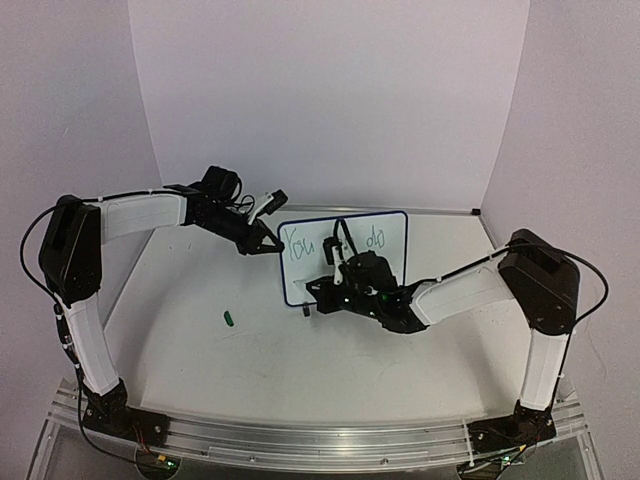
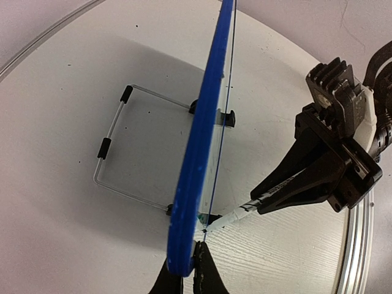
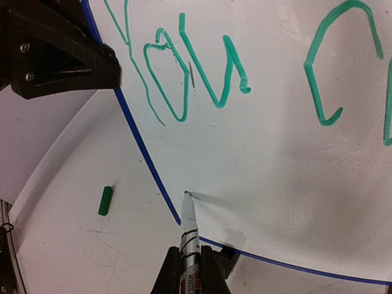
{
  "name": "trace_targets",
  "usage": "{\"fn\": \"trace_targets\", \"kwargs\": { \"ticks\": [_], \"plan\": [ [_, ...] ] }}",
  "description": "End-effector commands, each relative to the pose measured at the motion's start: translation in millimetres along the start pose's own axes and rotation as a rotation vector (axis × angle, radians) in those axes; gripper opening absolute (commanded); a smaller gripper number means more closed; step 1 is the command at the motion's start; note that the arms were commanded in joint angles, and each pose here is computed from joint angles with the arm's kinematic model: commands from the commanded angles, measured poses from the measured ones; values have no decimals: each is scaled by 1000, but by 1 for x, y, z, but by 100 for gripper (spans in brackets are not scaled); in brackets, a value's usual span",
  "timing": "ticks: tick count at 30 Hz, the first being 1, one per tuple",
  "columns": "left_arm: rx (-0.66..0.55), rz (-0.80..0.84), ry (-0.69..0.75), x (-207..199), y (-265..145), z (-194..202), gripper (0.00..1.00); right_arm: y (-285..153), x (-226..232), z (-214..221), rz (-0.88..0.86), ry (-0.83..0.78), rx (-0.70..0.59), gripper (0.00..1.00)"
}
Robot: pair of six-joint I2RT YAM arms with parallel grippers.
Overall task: Write a sentence on the whiteboard
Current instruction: Write on the whiteboard with the whiteboard marker without the cap.
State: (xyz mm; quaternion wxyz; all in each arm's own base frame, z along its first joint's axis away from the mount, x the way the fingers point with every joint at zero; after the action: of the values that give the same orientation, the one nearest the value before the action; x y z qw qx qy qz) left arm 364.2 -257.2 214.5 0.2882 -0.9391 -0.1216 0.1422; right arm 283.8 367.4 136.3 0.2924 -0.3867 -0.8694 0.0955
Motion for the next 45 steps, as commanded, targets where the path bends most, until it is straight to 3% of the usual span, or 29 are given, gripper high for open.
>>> {"fn": "trace_targets", "kwargs": {
  "ticks": [1,13,24,45],
  "plan": [
    [63,-130,34,14,-3,10,0,-7,-6,-16,83,15,-83,0],
    [62,-130,34,14,-3,10,0,-23,-10,-21,126,5,-111,0],
    [61,-129,34,14,-4,9,0,-33,13,-29,-60,-11,-72,0],
    [63,-130,34,14,-3,10,0,-8,1,-32,-15,33,-62,0]
  ]
}}
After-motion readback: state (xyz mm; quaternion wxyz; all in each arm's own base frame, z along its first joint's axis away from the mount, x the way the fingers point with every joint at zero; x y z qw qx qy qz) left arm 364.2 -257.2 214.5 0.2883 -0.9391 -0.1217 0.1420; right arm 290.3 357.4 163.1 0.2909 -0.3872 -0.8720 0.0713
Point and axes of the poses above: each gripper's point midway between its finger pads, its own y axis out along the fingers, its own x axis along the line the jaws close on, z = x × y, the point moved 8 cm from there along -y, back along the fingers, and after that the axes turned 3 degrees about y, right-handed, at the moved point
